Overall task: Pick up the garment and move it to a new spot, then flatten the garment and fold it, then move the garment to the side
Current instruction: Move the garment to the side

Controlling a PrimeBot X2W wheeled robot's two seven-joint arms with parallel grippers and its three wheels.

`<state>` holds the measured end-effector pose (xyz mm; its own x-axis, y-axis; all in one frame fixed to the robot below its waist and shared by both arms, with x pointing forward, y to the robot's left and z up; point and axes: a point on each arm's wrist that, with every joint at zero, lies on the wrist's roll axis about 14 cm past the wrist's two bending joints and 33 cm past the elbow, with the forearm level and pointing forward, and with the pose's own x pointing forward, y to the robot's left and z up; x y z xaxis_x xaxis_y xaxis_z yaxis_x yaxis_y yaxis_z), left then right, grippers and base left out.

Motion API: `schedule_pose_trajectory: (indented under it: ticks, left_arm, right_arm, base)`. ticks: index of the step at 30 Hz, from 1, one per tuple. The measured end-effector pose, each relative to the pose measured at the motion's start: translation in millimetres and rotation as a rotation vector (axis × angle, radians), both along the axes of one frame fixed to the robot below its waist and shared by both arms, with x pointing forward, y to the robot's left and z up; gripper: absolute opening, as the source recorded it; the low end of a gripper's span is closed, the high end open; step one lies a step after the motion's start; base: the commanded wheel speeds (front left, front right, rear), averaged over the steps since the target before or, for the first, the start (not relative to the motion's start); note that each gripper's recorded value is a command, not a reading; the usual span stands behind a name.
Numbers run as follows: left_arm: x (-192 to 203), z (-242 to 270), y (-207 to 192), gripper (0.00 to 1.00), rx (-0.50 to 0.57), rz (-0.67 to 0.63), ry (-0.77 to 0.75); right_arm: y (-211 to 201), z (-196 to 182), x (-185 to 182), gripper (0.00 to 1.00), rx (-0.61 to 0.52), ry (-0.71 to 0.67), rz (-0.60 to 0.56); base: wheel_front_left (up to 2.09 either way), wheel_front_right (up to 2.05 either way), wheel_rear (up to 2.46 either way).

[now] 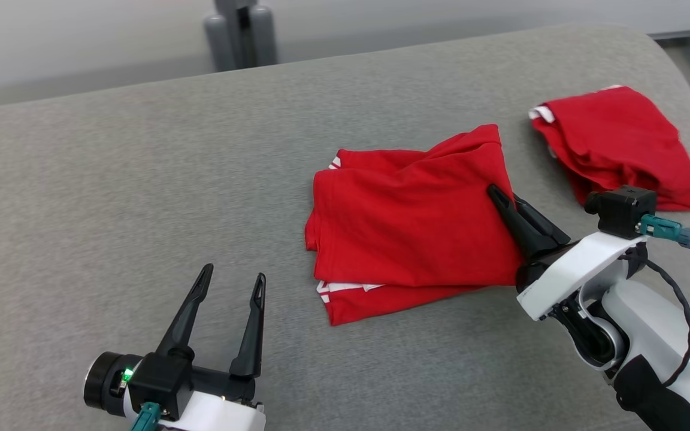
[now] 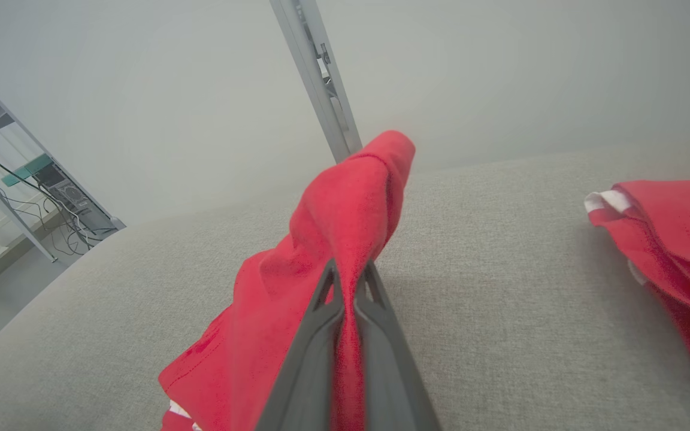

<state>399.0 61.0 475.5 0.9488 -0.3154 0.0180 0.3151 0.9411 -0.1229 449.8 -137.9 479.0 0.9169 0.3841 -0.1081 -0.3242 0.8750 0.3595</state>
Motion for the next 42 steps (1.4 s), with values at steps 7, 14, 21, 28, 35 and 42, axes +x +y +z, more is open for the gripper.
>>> schedule_pose_trajectory:
  ticks: [7, 14, 21, 28, 35, 42]
  left_arm:
    - [8, -4, -30, 1.0, -0.008, -0.098, -0.001]
    - [10, -7, -56, 1.0, -0.014, -0.181, -0.002]
    - [13, -10, -69, 1.0, -0.015, -0.223, -0.002]
    - [18, -15, -71, 1.0, -0.011, -0.239, -0.001]
    - [24, -28, -66, 1.0, 0.0, -0.234, 0.024]
    - [29, -41, -60, 1.0, 0.007, -0.222, 0.048]
  right_arm:
    - [-31, 4, -13, 0.0, -0.014, -0.011, -0.083]
    - [-56, 5, -26, 0.0, -0.031, -0.012, -0.152]
    - [-69, 5, -30, 0.0, -0.064, -0.011, -0.177]
    - [-78, 17, -11, 0.0, -0.115, -0.047, -0.166]
    - [-95, 34, 21, 0.0, -0.201, -0.097, -0.157]
    - [-117, 51, 43, 0.0, -0.279, -0.133, -0.163]
  base:
    - [0.0, 0.0, 0.0]
    - [0.0, 0.0, 0.0]
    - [0.0, 0.0, 0.0]
    - [0.0, 0.0, 0.0]
    - [0.0, 0.0, 0.0]
    - [0.0, 0.0, 0.0]
